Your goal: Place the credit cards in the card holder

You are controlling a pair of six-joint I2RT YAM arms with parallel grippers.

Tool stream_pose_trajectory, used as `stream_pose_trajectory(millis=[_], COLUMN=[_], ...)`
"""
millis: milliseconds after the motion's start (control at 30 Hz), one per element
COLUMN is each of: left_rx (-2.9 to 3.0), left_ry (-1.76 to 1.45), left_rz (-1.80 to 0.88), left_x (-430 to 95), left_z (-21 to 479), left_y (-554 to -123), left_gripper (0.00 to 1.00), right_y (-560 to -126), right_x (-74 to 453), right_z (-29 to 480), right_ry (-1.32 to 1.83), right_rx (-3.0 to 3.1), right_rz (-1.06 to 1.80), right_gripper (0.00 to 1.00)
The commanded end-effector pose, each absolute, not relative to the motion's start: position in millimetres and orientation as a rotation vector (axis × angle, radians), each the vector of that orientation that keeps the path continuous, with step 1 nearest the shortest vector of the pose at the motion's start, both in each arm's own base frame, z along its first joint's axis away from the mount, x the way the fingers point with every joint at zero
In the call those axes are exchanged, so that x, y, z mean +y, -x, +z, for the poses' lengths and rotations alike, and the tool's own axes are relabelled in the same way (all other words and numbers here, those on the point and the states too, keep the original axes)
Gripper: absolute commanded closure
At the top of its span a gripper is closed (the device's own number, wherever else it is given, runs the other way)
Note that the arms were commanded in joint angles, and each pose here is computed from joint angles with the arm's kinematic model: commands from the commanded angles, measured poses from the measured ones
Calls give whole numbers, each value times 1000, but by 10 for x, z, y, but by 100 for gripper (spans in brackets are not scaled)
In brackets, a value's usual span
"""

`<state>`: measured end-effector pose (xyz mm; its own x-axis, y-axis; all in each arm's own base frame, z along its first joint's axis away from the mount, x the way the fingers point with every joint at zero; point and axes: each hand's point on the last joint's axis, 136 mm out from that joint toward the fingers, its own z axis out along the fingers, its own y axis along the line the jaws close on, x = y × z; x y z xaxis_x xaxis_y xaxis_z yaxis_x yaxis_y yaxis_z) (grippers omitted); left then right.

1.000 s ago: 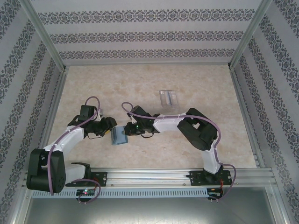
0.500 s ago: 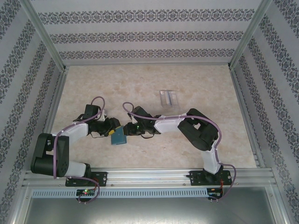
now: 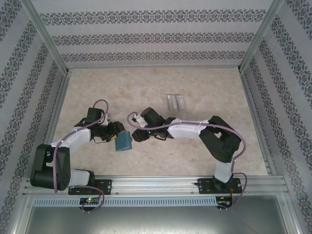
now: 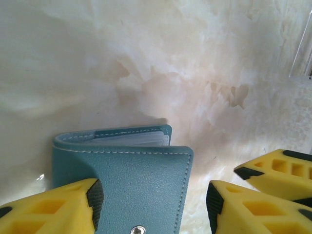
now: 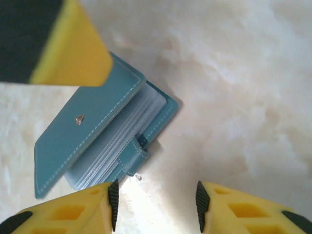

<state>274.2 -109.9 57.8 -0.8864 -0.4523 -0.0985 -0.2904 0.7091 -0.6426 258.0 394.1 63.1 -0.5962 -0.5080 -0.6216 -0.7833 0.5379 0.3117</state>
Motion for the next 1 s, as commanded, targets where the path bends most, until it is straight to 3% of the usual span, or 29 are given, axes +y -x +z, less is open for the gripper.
stream_pose_trajectory(millis=[0, 167, 633, 833, 933, 967], left_rx=[2690, 2697, 2725, 2737, 2741, 2742], left_ry=[591, 656, 705, 688, 687, 687], left_rz=[-825, -755, -769, -744, -739, -740], left_x=[-995, -867, -877, -855, -851, -853], left_z=[641, 633, 428, 436, 424, 414], left_y=[-2695, -2627, -2552, -2538, -2530, -2526], left_gripper=[38, 39, 43, 43, 43, 43], right_y=[-2471, -2434, -2452, -2393, -2409, -2405], right_x=[3975, 4048, 4228, 4268, 4251, 4244], right_z=[620, 520, 246, 116, 122, 126], right_ry=[1446, 1649, 1974, 2043, 2003, 1992], right_rx=[2064, 1899, 1833, 1858, 1864, 1862], right_rz=[749, 730, 621, 584, 575, 576], right_gripper=[48, 41, 43, 52, 69, 70])
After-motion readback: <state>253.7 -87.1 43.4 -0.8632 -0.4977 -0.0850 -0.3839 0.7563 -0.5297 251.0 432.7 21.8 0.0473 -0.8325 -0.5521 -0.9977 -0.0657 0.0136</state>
